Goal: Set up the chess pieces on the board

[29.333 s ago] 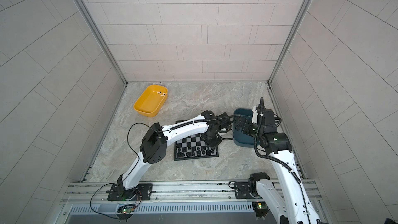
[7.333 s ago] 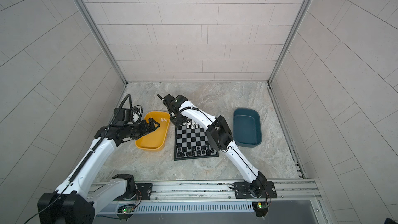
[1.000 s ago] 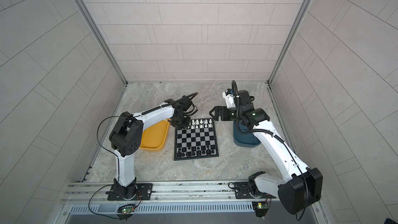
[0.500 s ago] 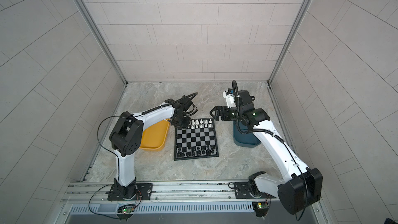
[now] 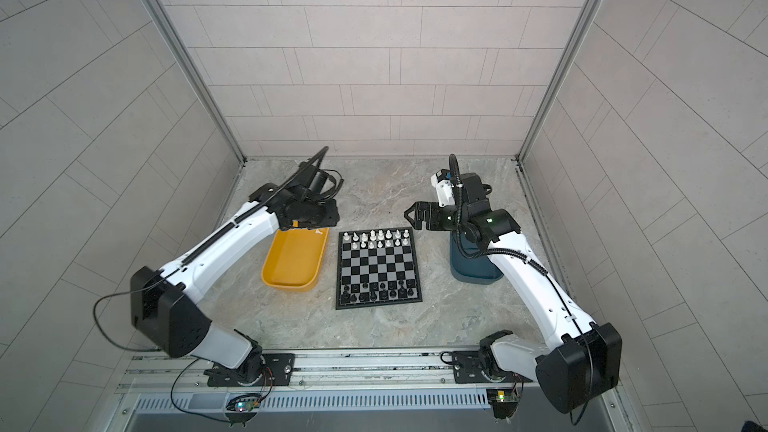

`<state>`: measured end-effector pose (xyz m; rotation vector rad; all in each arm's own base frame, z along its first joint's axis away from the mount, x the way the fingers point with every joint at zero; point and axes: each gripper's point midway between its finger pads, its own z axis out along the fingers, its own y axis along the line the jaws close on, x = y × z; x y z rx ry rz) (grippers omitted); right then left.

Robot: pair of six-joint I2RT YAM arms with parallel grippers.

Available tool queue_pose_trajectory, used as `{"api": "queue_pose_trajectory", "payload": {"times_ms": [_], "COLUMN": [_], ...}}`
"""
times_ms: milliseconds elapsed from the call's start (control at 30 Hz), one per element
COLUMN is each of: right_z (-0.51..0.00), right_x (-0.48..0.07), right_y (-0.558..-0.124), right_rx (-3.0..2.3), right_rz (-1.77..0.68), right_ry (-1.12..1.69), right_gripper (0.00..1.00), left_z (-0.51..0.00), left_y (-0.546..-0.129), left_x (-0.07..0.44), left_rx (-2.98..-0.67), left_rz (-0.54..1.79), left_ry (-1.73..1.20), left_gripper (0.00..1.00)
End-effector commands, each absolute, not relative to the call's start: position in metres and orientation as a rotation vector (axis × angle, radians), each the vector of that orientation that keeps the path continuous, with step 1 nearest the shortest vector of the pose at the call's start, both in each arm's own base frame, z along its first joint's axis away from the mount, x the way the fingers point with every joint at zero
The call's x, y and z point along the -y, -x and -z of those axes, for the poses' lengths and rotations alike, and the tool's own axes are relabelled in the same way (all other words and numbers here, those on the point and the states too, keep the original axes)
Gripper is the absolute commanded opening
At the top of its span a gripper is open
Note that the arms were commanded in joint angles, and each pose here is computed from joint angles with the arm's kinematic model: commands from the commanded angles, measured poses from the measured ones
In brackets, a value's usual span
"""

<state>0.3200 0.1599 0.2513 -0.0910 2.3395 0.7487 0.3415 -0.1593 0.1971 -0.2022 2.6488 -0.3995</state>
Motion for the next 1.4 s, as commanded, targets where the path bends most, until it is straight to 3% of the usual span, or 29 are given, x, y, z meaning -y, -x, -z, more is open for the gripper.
{"api": "queue_pose_trajectory", "payload": {"times_ms": [0, 133, 433, 700, 1367], "right_z": [-0.254, -0.257, -0.256, -0.250, -0.247], "right_x": [-0.169, -0.187, -0.200, -0.199, -0.191], "right_y": [-0.327, -0.328, -0.328, -0.327, -0.327], "right_rx": [-2.319, -2.312, -2.318, -2.330, -2.336], "right_rz": [-0.770, -0.801, -0.845, -0.839, -0.839], "right_ry": [0.091, 0.138, 0.177, 0.185, 0.155], "right_gripper": [0.98, 0.96, 0.94, 0.94, 0.90], "left_z": [-0.155, -0.128, -0.073, -0.051, -0.009], "left_y": [-0.348, -0.370, -0.402, -0.410, -0.406], "left_x": [0.133, 0.117, 0.098, 0.088, 0.094], "left_rx": [-2.715, -2.735, -2.744, -2.749, -2.814], "left_rz": [0.527, 0.579, 0.355, 0.233, 0.216], "left_ry": [0.561, 0.812, 1.039, 1.090, 1.148], "left_gripper": [0.34, 0.30, 0.30, 0.34, 0.36]}}
